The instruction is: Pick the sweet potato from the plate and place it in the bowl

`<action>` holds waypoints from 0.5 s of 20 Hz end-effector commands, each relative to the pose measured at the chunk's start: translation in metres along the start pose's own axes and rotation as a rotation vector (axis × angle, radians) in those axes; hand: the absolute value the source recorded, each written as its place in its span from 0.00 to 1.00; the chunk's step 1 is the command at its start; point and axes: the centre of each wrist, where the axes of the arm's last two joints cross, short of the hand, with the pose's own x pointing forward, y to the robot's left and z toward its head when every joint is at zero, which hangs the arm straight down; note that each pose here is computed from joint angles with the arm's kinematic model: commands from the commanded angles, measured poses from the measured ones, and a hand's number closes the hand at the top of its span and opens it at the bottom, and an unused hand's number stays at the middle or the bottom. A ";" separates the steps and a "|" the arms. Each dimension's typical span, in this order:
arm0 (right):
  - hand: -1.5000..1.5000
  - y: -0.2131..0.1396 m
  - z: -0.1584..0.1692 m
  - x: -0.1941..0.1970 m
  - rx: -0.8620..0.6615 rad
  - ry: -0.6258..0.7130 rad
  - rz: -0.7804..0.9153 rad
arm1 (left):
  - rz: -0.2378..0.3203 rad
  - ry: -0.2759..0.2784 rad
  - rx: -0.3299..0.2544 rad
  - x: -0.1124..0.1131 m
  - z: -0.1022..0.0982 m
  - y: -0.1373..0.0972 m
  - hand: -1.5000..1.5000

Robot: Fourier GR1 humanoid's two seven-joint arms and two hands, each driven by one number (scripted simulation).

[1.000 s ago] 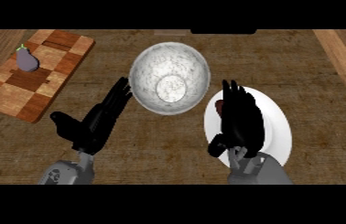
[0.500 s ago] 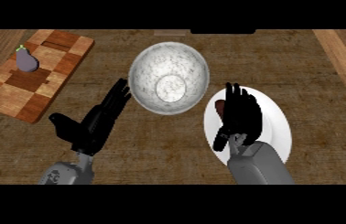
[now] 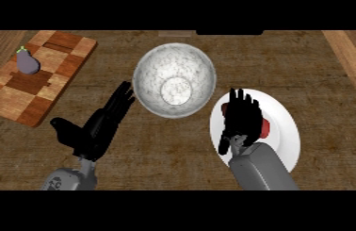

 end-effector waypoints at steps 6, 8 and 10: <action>0.00 0.001 0.000 -0.006 -0.007 0.094 -0.003 | -0.001 0.004 0.004 -0.007 -0.015 0.000 0.50; 0.00 0.028 -0.015 0.004 -0.022 0.093 -0.007 | 0.004 -0.014 -0.007 0.005 0.001 0.015 0.50; 0.00 0.022 -0.022 0.004 -0.025 0.103 -0.006 | -0.015 -0.005 -0.008 -0.004 0.002 -0.021 0.50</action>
